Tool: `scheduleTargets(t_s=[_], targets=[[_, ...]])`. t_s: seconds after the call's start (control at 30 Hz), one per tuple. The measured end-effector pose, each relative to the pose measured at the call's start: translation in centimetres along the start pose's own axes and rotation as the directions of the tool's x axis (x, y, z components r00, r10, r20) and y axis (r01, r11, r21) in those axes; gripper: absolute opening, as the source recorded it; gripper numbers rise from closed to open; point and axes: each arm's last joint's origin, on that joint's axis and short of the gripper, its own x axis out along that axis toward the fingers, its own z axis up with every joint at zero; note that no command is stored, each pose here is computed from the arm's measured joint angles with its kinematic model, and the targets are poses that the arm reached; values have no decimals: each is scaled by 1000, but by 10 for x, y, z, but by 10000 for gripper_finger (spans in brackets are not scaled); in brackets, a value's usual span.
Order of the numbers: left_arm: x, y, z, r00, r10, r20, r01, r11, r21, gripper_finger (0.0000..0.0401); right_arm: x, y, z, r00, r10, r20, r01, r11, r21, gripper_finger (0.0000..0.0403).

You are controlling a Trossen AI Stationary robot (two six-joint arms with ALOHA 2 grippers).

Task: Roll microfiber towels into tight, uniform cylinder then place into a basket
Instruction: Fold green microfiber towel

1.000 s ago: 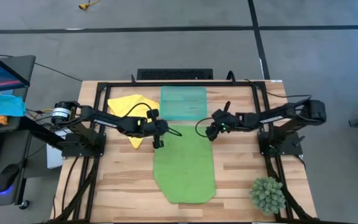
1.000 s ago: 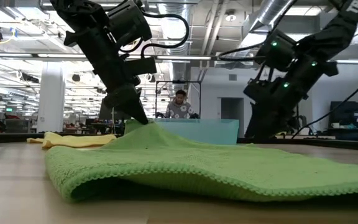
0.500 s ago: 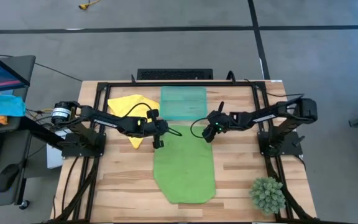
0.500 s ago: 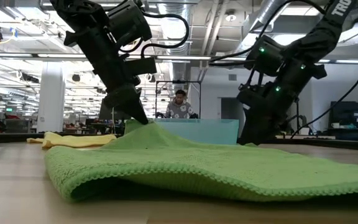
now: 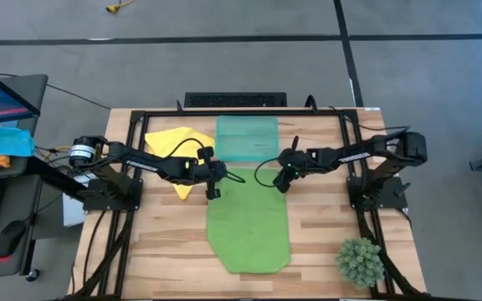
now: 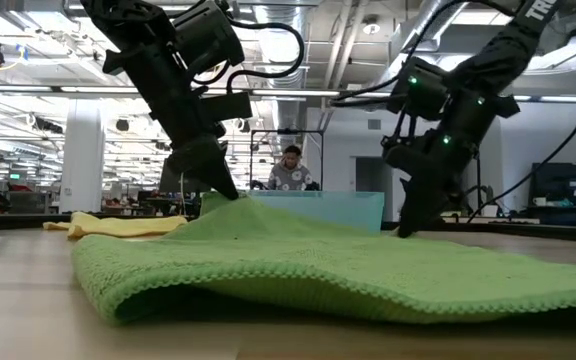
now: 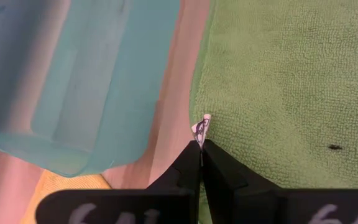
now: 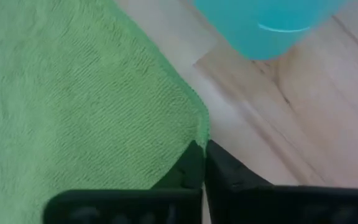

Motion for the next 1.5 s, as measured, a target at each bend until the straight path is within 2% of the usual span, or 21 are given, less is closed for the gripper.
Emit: scheduleTargets(t_s=[0.13, 0.3, 0.53, 0.8, 1.13, 1.33, 1.5], targets=[[0, 1, -1, 998, 53, -15, -53, 999, -11, 0, -7, 9, 7, 999, -26, -26, 25, 999, -35, 20], [-3, -4, -3, 997, 74, -37, -74, 997, 14, 0, -17, 32, 13, 999, -54, -6, 52, 984, -170, 8], [-27, -18, 19, 990, 130, -48, -128, 990, 51, 0, -45, 75, 18, 984, -163, 67, 176, 934, -310, 12], [-57, -51, 29, 986, 167, 18, -168, 978, 122, 0, -89, 132, -1, 947, -236, 215, 306, 865, -397, 11], [-107, -92, 32, 983, 166, 83, -178, 969, 172, 0, -137, 184, -30, 909, -133, 394, 314, 841, -441, 9], [-140, -107, 36, 982, 142, 122, -166, 963, 213, 0, -159, 201, -38, 874, -81, 480, 329, 824, -460, 5], [-171, -116, 45, 983, 94, 156, -129, 964, 234, 0, -174, 211, -42, 865, -32, 500, 328, 791, -516, 9]])
